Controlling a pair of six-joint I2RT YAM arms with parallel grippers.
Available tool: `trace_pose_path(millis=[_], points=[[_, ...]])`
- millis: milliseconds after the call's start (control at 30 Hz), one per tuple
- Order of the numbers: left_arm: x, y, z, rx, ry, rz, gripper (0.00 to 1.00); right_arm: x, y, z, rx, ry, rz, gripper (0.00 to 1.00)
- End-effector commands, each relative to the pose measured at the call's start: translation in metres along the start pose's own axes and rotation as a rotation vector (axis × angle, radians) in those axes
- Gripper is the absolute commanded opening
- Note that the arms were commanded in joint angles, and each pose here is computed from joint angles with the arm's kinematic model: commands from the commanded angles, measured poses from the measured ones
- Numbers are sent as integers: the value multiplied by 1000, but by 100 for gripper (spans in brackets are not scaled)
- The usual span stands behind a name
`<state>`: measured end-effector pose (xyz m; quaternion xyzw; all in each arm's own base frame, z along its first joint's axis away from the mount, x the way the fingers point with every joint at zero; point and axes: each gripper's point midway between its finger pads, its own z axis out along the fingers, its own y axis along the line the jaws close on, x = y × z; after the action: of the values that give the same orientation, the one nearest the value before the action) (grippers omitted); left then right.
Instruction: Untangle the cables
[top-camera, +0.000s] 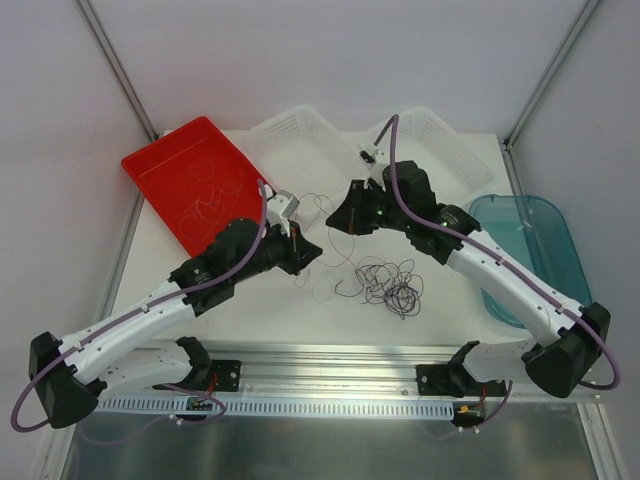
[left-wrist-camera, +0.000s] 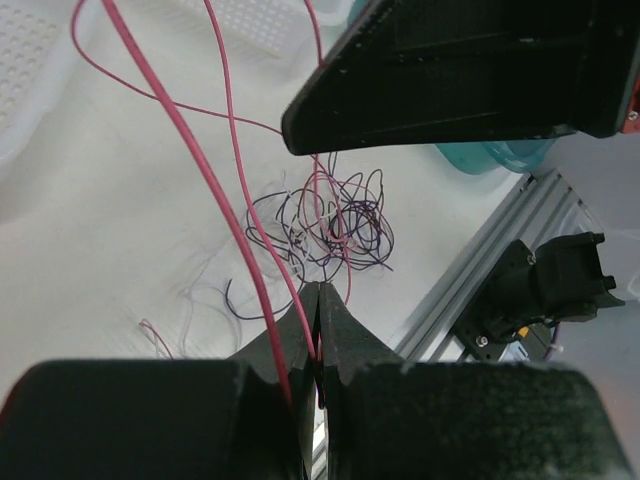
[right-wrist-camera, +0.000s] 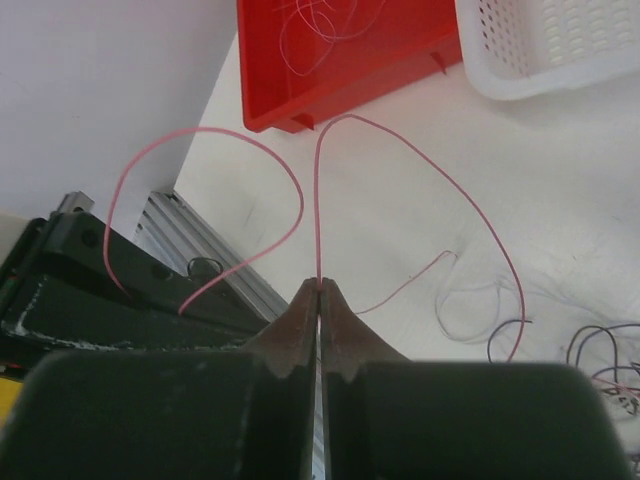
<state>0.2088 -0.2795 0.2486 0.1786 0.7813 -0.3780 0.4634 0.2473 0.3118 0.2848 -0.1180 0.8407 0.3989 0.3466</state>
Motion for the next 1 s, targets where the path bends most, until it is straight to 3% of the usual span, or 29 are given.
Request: trace_pose_path(millis=[0,567,700,833,967], points=[[-22,-21,-6,111,-111,0,1,-32,32,-2,-95,-111,10,1],[-11,-19,17,151,-148,-66,19,1,36,12,-88,-77,61,1],[-10,-13,22,117,-152,-92,19,5,38,12,-97,-75,72,1],[-10,-8,24,94,-165,-104,11,8,36,12,-90,-74,76,1],[-5,2,20,46,-162,-123,12,6,31,8,-63,-95,72,1]])
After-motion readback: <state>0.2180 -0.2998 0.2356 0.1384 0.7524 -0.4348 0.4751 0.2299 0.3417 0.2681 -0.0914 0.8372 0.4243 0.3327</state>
